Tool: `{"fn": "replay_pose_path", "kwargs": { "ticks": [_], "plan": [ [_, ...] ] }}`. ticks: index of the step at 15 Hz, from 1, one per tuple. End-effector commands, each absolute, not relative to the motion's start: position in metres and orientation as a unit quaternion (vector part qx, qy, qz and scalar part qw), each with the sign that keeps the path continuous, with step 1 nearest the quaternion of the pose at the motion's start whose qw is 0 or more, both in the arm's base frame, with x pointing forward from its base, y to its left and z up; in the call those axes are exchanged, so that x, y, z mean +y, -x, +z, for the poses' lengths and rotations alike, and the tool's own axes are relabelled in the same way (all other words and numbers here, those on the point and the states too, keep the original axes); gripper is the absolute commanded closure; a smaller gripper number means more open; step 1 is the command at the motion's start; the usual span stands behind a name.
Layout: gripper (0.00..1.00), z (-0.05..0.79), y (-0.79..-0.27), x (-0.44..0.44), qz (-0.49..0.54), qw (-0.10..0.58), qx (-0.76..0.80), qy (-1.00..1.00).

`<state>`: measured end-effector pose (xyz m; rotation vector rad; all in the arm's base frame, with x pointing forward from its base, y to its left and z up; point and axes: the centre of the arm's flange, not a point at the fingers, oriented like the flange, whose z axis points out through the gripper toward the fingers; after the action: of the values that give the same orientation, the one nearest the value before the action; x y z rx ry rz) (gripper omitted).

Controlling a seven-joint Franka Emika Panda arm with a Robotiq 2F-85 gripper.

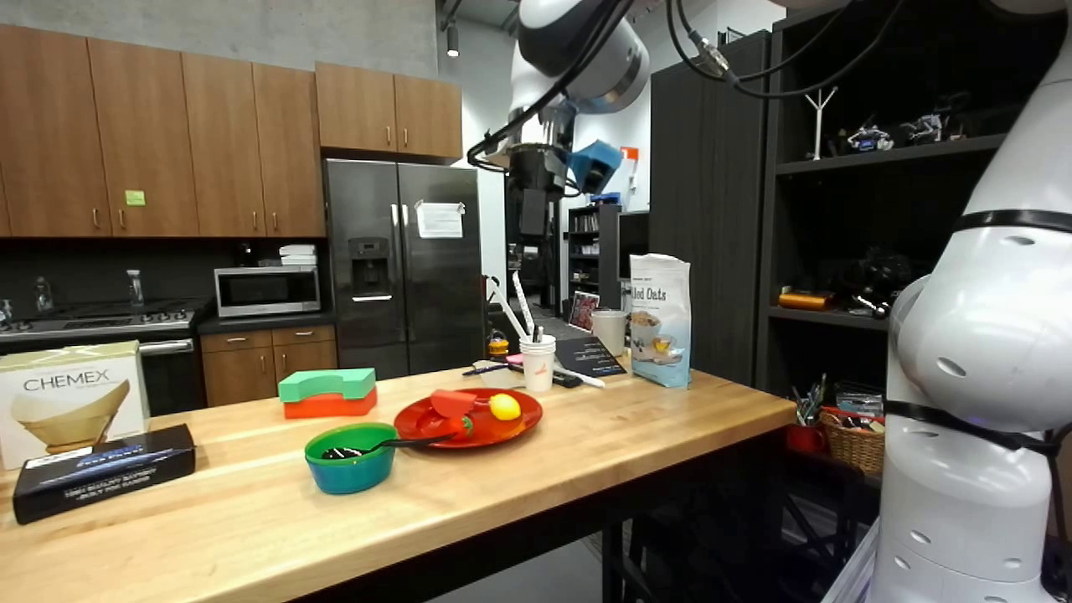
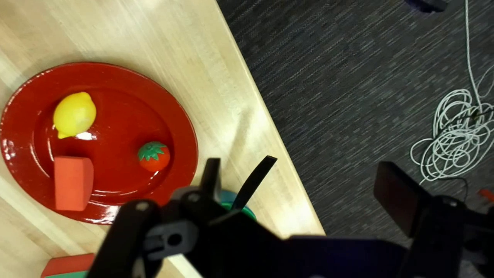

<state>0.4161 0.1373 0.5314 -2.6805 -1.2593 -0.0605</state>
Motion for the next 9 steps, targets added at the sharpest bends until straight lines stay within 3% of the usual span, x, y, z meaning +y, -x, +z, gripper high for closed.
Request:
{"fn": "replay_pose_path", "kwargs": {
  "ticks": [1,9],
  "plan": [
    [0.00,0.5315,-0.4166,0.1374,-0.015,0.095,-0.468,0.878],
    [0.00,0.5280,-0.4166,0.1389,0.014,0.097,-0.501,0.860]
  ]
}}
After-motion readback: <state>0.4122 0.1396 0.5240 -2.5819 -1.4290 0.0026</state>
